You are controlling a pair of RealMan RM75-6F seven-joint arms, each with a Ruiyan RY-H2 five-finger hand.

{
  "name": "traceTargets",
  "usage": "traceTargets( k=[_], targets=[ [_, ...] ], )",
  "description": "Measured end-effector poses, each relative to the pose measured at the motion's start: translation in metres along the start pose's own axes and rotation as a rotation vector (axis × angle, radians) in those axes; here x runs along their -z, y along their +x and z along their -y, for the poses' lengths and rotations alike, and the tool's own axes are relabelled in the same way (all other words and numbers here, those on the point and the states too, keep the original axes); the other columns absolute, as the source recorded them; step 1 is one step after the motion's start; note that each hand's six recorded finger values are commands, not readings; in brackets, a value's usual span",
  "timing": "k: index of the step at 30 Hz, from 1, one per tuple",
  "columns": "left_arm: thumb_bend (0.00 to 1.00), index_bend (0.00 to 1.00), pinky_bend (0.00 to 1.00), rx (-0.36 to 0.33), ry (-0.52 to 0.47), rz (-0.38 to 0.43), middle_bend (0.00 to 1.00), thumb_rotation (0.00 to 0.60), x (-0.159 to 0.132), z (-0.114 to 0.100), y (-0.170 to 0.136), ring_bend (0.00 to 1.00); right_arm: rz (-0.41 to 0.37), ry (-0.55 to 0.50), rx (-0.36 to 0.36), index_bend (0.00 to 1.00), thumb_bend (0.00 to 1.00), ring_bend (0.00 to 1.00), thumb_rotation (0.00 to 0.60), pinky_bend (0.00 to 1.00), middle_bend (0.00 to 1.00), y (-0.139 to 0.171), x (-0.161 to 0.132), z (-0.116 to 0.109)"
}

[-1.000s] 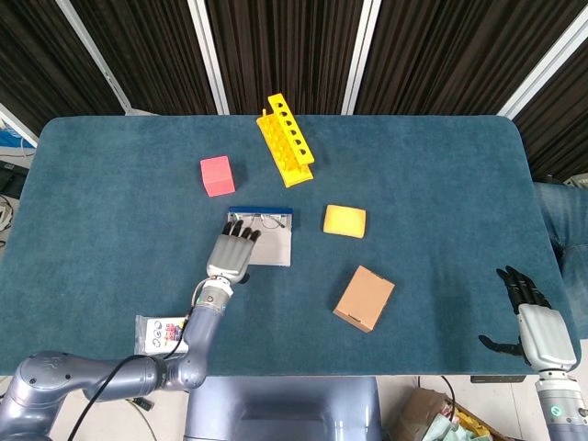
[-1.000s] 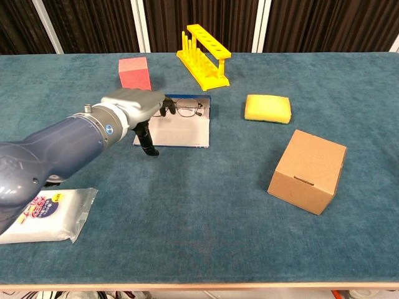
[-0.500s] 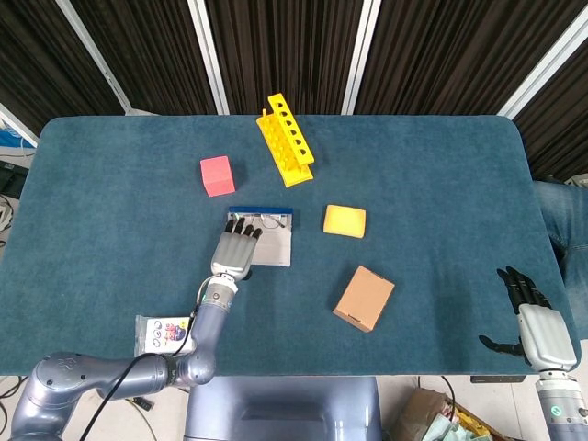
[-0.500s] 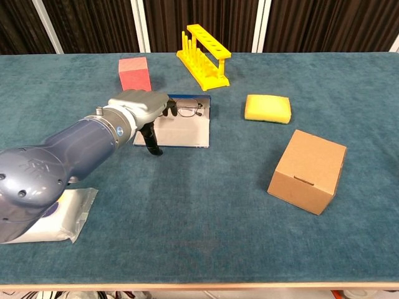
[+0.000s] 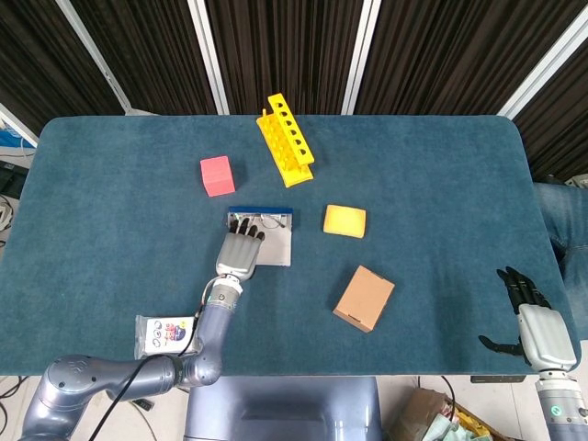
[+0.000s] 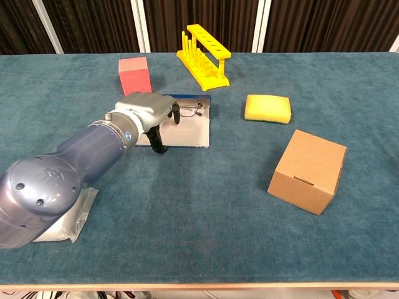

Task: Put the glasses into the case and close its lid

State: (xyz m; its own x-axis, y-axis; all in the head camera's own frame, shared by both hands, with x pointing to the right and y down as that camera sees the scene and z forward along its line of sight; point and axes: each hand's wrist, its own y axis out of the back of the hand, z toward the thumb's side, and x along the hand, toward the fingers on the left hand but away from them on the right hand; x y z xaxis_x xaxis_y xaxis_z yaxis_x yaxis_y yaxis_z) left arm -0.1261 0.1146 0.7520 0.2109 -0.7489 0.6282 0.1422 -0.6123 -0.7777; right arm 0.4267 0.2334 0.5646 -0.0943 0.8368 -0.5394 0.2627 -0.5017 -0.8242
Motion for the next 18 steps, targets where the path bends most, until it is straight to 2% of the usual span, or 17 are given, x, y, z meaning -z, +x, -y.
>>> traceTargets(
  k=[18],
  targets=[
    [0.22, 0.33, 0.10, -0.013, -0.001, -0.013, 0.21, 0.600, -0.0040, 0.0013, 0.0007, 0.05, 0.002, 0.004, -0.003, 0.00, 0.00, 0.00, 0.600, 0.18, 0.00, -0.0002, 0.0006, 0.0002]
  ],
)
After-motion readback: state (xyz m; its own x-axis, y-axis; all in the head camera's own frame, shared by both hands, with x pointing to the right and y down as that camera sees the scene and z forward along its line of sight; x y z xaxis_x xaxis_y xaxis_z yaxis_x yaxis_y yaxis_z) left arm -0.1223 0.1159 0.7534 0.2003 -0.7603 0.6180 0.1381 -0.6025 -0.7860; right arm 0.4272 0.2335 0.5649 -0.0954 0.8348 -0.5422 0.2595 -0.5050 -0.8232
